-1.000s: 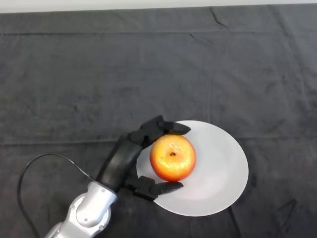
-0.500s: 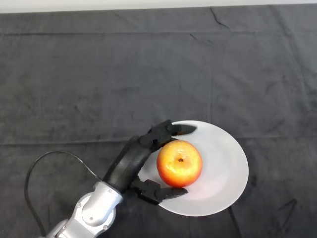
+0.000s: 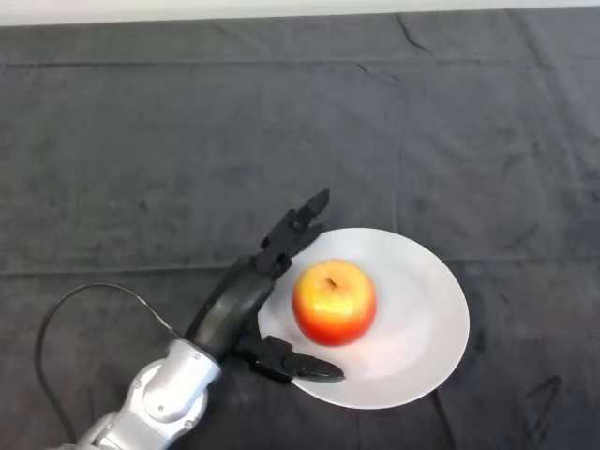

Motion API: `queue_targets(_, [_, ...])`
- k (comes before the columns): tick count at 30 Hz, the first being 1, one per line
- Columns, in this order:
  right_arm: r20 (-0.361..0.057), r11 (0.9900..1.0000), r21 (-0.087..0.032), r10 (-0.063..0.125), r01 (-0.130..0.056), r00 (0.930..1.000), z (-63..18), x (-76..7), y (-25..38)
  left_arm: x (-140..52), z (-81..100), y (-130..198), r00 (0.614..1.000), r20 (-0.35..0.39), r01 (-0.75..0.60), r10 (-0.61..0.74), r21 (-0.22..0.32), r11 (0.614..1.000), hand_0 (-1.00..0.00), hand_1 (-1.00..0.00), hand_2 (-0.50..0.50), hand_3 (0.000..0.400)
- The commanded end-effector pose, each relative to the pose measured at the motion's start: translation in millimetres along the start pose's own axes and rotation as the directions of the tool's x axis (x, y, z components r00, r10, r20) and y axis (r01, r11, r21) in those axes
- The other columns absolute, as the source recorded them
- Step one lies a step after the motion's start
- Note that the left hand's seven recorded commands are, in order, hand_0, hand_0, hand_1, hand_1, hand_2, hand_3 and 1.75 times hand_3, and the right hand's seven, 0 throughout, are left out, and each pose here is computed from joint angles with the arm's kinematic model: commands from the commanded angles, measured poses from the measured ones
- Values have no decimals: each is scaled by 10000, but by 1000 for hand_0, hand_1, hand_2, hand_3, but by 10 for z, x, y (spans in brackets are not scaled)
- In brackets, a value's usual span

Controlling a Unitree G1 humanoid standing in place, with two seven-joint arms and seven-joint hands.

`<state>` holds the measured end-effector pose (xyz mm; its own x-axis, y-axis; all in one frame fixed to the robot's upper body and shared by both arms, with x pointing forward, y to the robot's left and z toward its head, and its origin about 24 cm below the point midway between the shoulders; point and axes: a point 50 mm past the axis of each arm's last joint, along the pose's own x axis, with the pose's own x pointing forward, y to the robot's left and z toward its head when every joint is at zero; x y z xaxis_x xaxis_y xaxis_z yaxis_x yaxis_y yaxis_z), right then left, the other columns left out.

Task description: Move the apple to the plate

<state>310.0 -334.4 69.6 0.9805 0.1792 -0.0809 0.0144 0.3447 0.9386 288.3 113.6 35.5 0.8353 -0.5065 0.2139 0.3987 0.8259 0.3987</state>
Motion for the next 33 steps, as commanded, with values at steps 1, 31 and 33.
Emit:
queue_targets(1, [377,9996,-73,279,-277,9989,93,-5,73,-51,-21,314,9987,-78,-504,508,449,9977,0,0,0,0])
queue_targets(31, [372,9996,-53,288,-286,9989,95,-6,75,-1143,-113,1877,7599,-464,-6484,6483,163,7611,0,0,0,0])
queue_targets(33, [371,9996,-50,289,-288,9989,95,-7,75,-1218,-110,1936,7358,-463,-6758,6756,156,7370,0,0,0,0])
